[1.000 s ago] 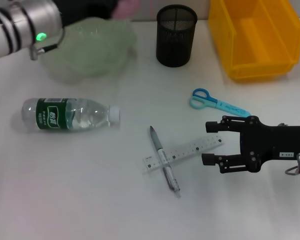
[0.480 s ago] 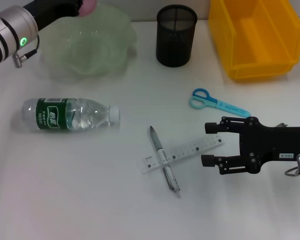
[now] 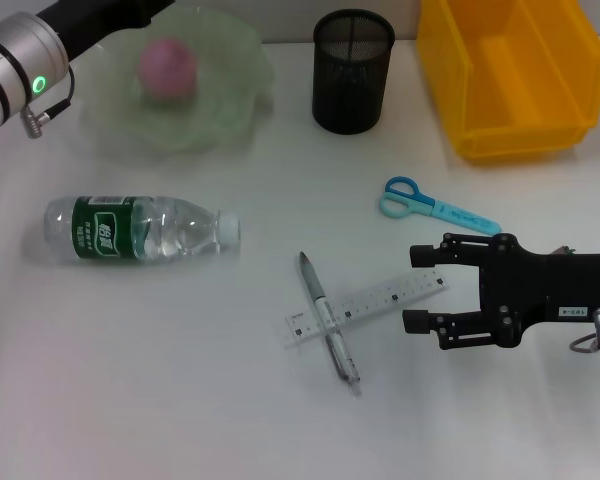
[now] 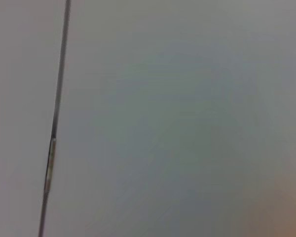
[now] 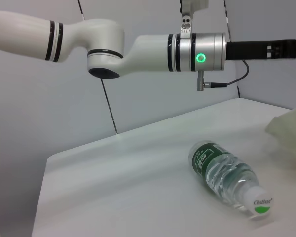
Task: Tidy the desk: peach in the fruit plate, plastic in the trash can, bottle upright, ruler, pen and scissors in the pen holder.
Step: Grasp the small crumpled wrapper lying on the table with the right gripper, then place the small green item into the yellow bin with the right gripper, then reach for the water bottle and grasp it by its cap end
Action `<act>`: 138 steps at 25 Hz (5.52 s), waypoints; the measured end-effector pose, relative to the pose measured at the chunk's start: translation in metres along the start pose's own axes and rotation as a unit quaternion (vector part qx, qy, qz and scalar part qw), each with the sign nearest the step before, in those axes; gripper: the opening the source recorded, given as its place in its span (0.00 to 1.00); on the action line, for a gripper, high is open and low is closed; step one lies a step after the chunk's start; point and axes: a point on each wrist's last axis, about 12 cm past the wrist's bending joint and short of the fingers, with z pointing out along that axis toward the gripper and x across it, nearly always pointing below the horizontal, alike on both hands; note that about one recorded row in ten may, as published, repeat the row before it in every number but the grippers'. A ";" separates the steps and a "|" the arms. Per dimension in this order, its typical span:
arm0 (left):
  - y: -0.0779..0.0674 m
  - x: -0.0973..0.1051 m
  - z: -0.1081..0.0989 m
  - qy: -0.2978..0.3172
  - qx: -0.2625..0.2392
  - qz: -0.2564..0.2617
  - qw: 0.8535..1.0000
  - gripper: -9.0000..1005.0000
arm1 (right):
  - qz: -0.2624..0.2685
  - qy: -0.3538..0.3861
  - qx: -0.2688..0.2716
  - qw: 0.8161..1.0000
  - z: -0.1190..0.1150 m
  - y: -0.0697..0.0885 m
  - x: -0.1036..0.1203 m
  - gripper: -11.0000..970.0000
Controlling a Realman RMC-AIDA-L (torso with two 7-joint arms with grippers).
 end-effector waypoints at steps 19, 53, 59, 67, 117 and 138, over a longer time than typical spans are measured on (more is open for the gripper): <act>-0.031 0.022 -0.084 -0.044 0.331 0.015 0.942 0.83 | -0.003 -0.049 0.024 0.999 -0.023 -0.003 -0.010 0.84; -0.054 0.084 -0.119 0.022 0.407 0.069 0.911 0.83 | 0.041 0.414 0.103 0.903 -0.016 -0.052 -0.113 0.84; -0.055 0.085 -0.117 0.025 0.402 0.070 0.913 0.83 | 0.013 0.437 0.112 0.892 -0.009 -0.054 -0.104 0.81; -0.055 0.085 -0.116 0.025 0.400 0.071 0.913 0.83 | -0.016 0.449 0.107 0.887 0.001 -0.056 -0.089 0.77; -0.055 0.080 -0.112 0.021 0.400 0.072 0.913 0.83 | 0.020 0.092 0.336 0.937 -0.053 -0.094 -0.157 0.17; -0.053 0.079 -0.113 0.024 0.401 0.075 0.913 0.83 | 0.030 0.039 0.432 0.900 0.001 -0.134 -0.141 0.60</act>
